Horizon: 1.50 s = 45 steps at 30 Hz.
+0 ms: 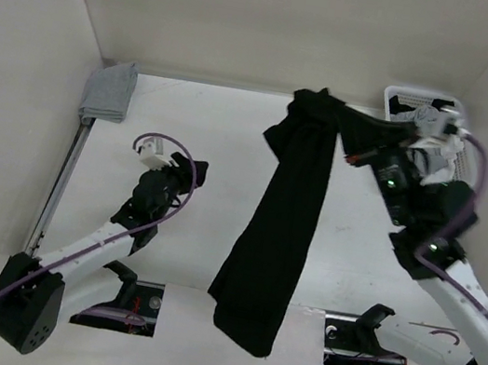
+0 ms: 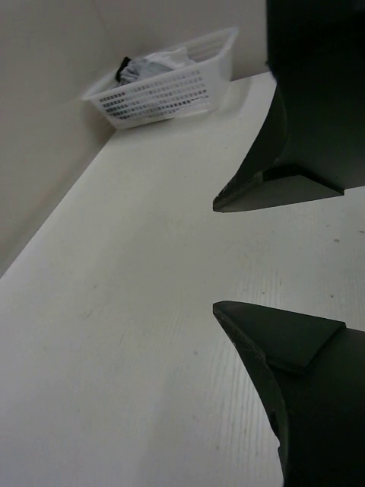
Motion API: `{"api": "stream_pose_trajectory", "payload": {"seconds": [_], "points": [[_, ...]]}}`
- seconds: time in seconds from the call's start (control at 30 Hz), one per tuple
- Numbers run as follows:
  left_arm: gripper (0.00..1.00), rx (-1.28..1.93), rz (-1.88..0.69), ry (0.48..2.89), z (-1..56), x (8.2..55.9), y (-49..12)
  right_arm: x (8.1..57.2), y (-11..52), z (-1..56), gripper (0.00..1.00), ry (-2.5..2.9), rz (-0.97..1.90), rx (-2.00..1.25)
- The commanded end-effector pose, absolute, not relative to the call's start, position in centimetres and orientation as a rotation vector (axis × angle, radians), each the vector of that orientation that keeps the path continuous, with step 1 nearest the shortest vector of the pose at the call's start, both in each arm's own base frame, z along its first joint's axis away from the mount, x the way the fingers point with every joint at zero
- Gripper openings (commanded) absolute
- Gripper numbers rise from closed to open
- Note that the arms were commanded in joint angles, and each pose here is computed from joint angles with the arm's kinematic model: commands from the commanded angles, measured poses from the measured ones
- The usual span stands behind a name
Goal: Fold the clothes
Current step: Move the tank top to the center of the board, then flatten the tank top out
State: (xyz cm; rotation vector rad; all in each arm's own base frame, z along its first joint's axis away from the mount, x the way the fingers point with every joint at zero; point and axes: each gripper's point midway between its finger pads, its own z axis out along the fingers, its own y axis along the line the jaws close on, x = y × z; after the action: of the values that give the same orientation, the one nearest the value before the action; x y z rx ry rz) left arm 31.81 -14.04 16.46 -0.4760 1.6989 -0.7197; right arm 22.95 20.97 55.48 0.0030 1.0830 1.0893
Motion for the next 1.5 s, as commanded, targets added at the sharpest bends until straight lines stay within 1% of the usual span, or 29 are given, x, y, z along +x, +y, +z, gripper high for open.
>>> {"api": "stream_pose_trajectory", "payload": {"seconds": [0.0,0.07,0.13,0.17,0.23,0.27,0.3,0.37,0.43,0.47,0.5,0.53,0.57,0.6,0.63,0.67,0.7,0.73,0.77,0.8,0.83,0.87,1.0,1.1,1.23,1.33,1.4,1.43,1.47], "points": [[0.48,-0.602,-0.687,1.667,16.1,31.6,-10.9,28.3,26.6,45.0,0.03,1.293,1.236,-0.067],[0.48,-0.619,-0.672,1.665,16.0,31.5,-10.2,32.1,27.2,40.2,0.03,1.372,1.271,-0.027],[0.48,-0.605,-0.665,1.683,15.7,31.5,-10.4,37.1,26.5,34.8,0.04,1.482,1.268,0.061],[0.48,-0.591,-0.661,1.702,15.3,31.4,-10.8,40.4,25.5,31.8,0.07,1.543,1.235,0.135],[0.48,-0.556,-0.647,1.745,14.4,31.3,-11.6,44.7,23.9,28.0,0.20,1.626,1.176,0.249],[0.48,-0.543,-0.642,1.759,14.1,31.2,-11.8,45.3,23.5,27.4,0.25,1.642,1.160,0.269],[0.48,-0.513,-0.633,1.791,13.5,31.0,-12.3,46.2,22.7,26.8,0.33,1.655,1.122,0.300],[0.48,-0.455,-0.620,1.843,12.7,30.3,-13.3,46.1,21.9,26.7,0.43,1.662,1.042,0.304],[0.46,-0.381,-0.607,1.912,11.4,29.1,-14.6,44.7,22.3,26.1,0.46,1.698,0.975,0.263],[0.44,-0.322,-0.604,1.961,10.7,28.2,-15.6,43.2,22.0,24.6,0.43,1.756,0.900,0.265],[0.44,-0.290,-0.602,1.985,10.3,27.7,-16.1,42.3,22.0,23.5,0.37,1.793,0.854,0.265],[0.43,-0.253,-0.600,2.015,9.8,27.1,-16.8,41.0,21.6,21.9,0.27,1.845,0.785,0.266],[0.42,-0.218,-0.599,2.041,9.4,26.6,-17.4,39.5,21.1,19.9,0.13,1.904,0.715,0.279],[0.42,-0.161,-0.599,2.079,8.8,25.9,-18.3,36.7,20.6,16.9,0.01,1.996,0.622,0.294],[0.42,-0.130,-0.601,2.099,8.5,25.6,-18.8,35.2,20.4,15.6,0.00,2.038,0.580,0.296],[0.43,-0.098,-0.605,2.123,8.0,25.2,-19.4,33.3,20.3,14.1,0.00,2.084,0.530,0.293],[0.44,-0.069,-0.607,2.158,7.2,24.8,-20.0,30.1,20.0,12.2,0.03,2.135,0.475,0.300],[0.45,-0.062,-0.608,2.174,6.7,24.6,-20.2,27.6,19.7,10.8,0.12,2.179,0.458,0.320],[0.46,-0.054,-0.600,2.200,5.9,24.5,-20.5,24.6,19.3,9.1,0.24,2.249,0.441,0.344],[0.46,-0.052,-0.594,2.211,5.6,24.5,-20.5,23.3,19.1,8.4,0.29,2.279,0.434,0.366],[0.47,-0.044,-0.590,2.220,5.2,24.6,-20.7,21.1,19.0,7.3,0.35,2.330,0.444,0.395],[0.47,-0.042,-0.586,2.224,5.0,24.7,-20.8,19.1,19.3,6.6,0.39,2.370,0.465,0.401],[0.47,-0.042,-0.588,2.220,5.0,25.2,-21.1,15.2,20.3,5.2,0.44,2.468,0.480,0.366],[0.47,-0.043,-0.602,2.208,5.3,25.3,-21.6,14.0,20.3,4.2,0.46,2.515,0.440,0.367],[0.47,-0.050,-0.612,2.194,5.6,25.4,-21.8,13.4,21.9,3.1,0.46,2.565,0.459,0.337],[0.47,-0.051,-0.618,2.189,5.6,25.3,-21.8,13.4,22.8,2.4,0.43,2.592,0.459,0.319],[0.47,-0.057,-0.620,2.185,5.6,25.2,-21.6,13.5,23.5,2.0,0.37,2.606,0.467,0.311],[0.47,-0.057,-0.620,2.181,5.6,25.2,-21.6,13.5,23.8,1.8,0.27,2.608,0.469,0.300],[0.47,-0.060,-0.616,2.179,5.6,25.3,-21.3,14.0,24.1,2.2,0.12,2.589,0.482,0.303]]}}
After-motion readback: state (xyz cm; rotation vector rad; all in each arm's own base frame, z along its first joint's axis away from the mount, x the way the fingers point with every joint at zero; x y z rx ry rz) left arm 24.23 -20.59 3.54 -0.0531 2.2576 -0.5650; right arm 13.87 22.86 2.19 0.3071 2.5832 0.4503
